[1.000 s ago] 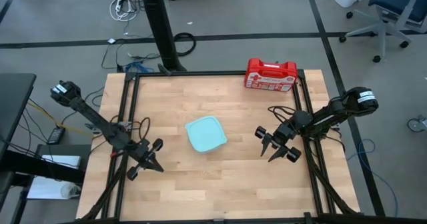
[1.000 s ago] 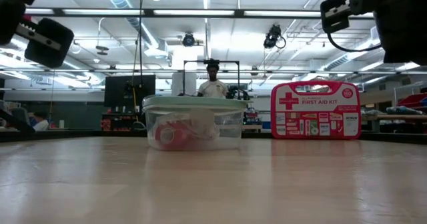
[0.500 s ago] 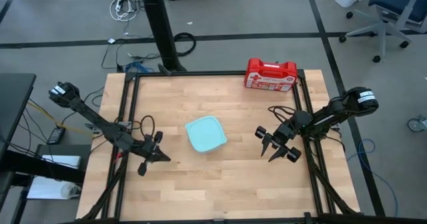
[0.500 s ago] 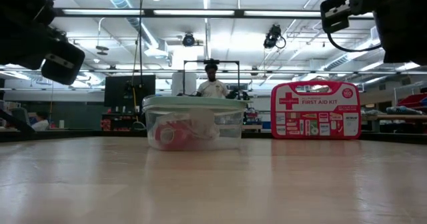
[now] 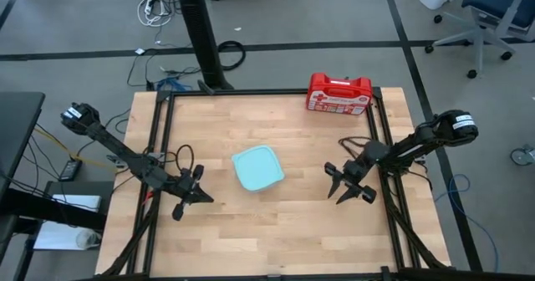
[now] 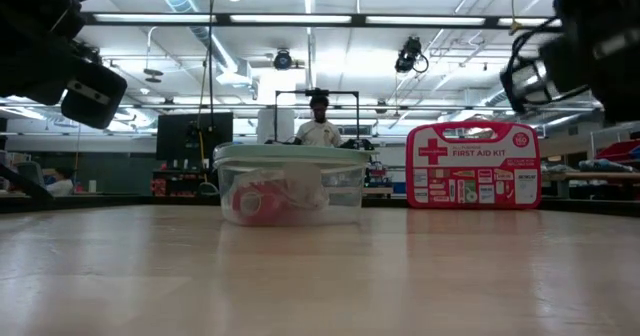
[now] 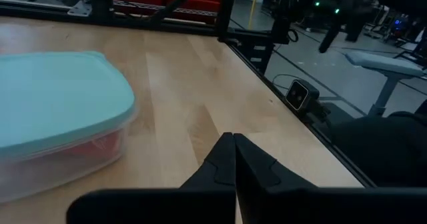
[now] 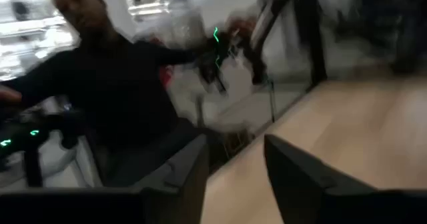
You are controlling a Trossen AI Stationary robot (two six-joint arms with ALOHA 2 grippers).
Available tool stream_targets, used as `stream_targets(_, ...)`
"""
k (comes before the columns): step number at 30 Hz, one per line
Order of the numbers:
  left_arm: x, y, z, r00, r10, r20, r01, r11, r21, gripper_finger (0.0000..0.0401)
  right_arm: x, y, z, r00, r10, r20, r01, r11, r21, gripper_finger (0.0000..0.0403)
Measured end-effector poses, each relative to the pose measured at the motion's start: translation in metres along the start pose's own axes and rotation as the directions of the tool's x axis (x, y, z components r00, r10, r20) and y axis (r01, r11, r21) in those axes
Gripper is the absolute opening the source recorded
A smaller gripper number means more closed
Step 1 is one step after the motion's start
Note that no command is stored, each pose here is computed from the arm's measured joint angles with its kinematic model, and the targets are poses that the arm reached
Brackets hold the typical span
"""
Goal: Roll bandage
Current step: Return to Home Position
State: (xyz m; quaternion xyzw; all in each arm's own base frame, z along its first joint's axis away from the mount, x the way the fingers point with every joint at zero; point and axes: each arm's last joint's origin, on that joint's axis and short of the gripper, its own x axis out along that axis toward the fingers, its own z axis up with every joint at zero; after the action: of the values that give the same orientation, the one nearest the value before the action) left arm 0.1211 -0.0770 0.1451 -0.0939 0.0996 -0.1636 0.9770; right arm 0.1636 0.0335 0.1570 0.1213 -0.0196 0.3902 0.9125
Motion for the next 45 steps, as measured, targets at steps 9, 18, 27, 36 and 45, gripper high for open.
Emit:
stream_targets(9, -0.001, 0.0, 0.002, 1.0, -0.003, 0.015, 0.003, 1.0, -0.005, 0.0001, -0.008, -0.005, -0.027, 0.972, -0.04, -0.231, 0.087, 0.977, 0.194, 0.0148)
stream_targets(18, -0.01, 0.009, -0.019, 0.974, 0.073, -0.214, -0.06, 0.996, 0.065, 0.0001, -0.022, -0.007, -0.061, 0.857, -0.075, -0.509, 0.298, 0.879, 0.373, 0.0148)
stream_targets(27, -0.022, 0.012, -0.017, 0.974, 0.062, -0.22, -0.049, 0.997, 0.061, 0.0001, -0.03, -0.004, -0.073, 0.791, -0.068, -0.608, 0.27, 0.931, 0.247, 0.0148)
stream_targets(36, -0.029, 0.01, -0.003, 0.997, 0.017, -0.077, -0.016, 1.0, 0.018, 0.0001, -0.031, -0.004, -0.073, 0.783, -0.08, -0.617, 0.148, 0.987, 0.06, 0.0148)
stream_targets(45, -0.03, 0.01, -0.002, 0.998, 0.014, -0.066, -0.013, 1.0, 0.015, 0.0001, -0.026, -0.001, -0.044, 0.88, -0.139, -0.455, 0.13, 0.99, -0.05, 0.0148)
